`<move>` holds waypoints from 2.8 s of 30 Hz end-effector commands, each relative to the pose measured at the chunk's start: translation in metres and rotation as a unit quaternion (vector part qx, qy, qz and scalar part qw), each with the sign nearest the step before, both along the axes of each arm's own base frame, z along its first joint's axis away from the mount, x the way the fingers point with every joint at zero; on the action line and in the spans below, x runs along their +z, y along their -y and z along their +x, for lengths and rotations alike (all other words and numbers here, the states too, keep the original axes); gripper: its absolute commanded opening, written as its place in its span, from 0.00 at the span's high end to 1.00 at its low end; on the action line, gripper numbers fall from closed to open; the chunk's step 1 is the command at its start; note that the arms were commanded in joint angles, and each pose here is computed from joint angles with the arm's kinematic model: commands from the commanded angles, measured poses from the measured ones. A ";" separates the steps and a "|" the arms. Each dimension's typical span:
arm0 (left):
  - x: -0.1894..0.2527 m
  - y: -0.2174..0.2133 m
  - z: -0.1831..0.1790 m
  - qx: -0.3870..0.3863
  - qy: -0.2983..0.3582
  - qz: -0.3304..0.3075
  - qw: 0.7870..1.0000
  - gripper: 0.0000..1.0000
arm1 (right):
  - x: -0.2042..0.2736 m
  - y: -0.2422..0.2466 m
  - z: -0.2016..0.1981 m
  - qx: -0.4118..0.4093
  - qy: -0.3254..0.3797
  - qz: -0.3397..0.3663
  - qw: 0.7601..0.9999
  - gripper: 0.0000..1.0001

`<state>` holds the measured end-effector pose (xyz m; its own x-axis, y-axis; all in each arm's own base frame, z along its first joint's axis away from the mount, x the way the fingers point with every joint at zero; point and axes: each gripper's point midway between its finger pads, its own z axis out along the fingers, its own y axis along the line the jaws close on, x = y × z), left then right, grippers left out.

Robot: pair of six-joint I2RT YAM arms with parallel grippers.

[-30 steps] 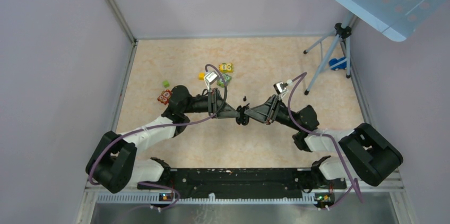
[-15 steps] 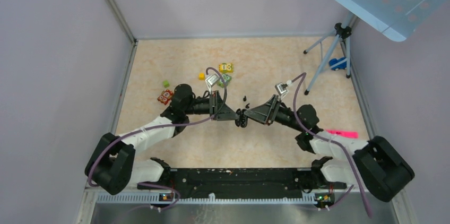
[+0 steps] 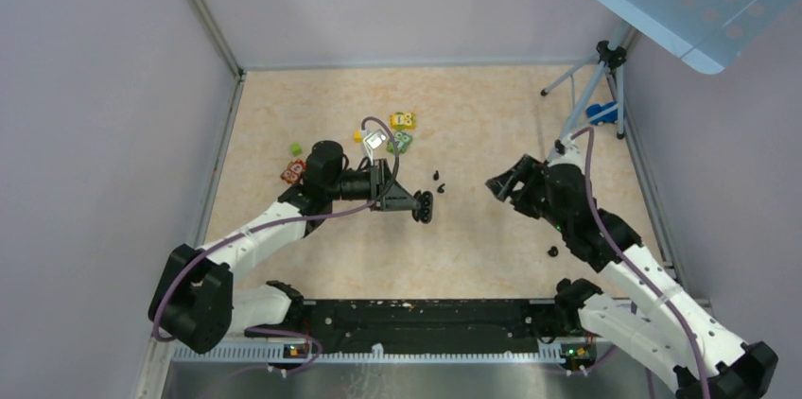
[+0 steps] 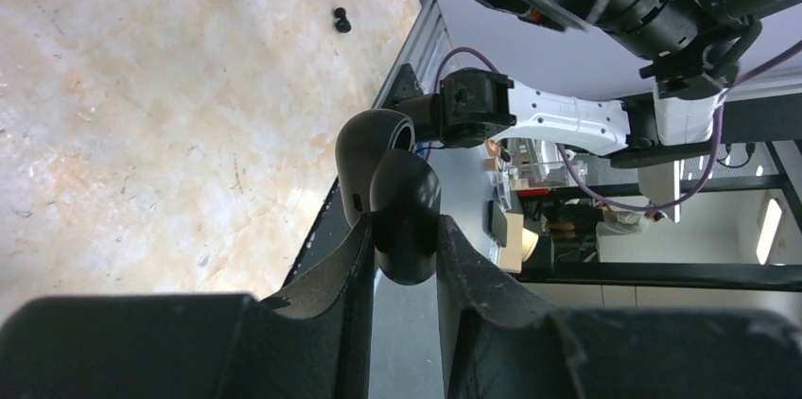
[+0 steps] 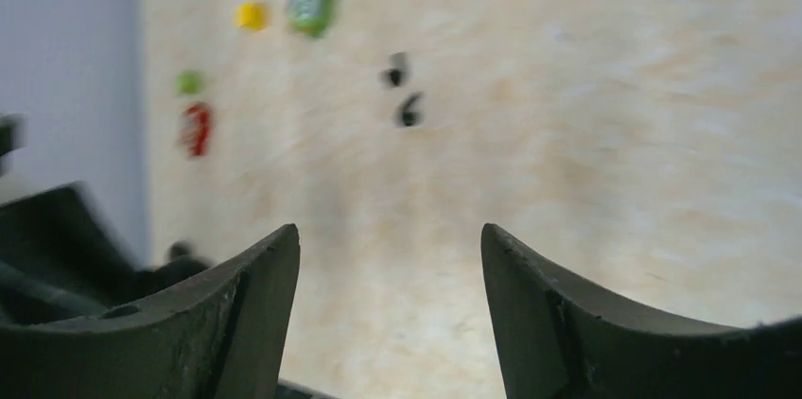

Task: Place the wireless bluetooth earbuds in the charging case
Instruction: Pass from the right arm to the left, then move the right earbud to the center of the board.

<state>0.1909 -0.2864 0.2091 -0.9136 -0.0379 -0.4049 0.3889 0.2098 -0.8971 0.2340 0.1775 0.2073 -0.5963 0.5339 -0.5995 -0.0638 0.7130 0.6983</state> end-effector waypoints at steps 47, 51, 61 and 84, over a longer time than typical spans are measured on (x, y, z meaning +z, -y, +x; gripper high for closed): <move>-0.022 -0.012 -0.016 -0.030 0.036 0.039 0.998 1.00 | -0.192 0.143 -0.042 -0.300 -0.336 -0.137 0.882 0.54; -0.022 -0.012 -0.016 -0.028 0.037 0.040 0.998 1.00 | -0.193 0.141 -0.043 -0.293 -0.337 -0.136 0.884 0.69; -0.026 -0.013 -0.014 -0.019 0.036 0.051 0.998 1.00 | -0.177 0.108 -0.029 -0.214 -0.310 -0.078 0.923 0.98; -0.013 -0.056 0.018 0.072 0.074 0.120 0.987 1.00 | -0.146 -0.056 0.001 -0.005 -0.250 -0.098 0.963 0.79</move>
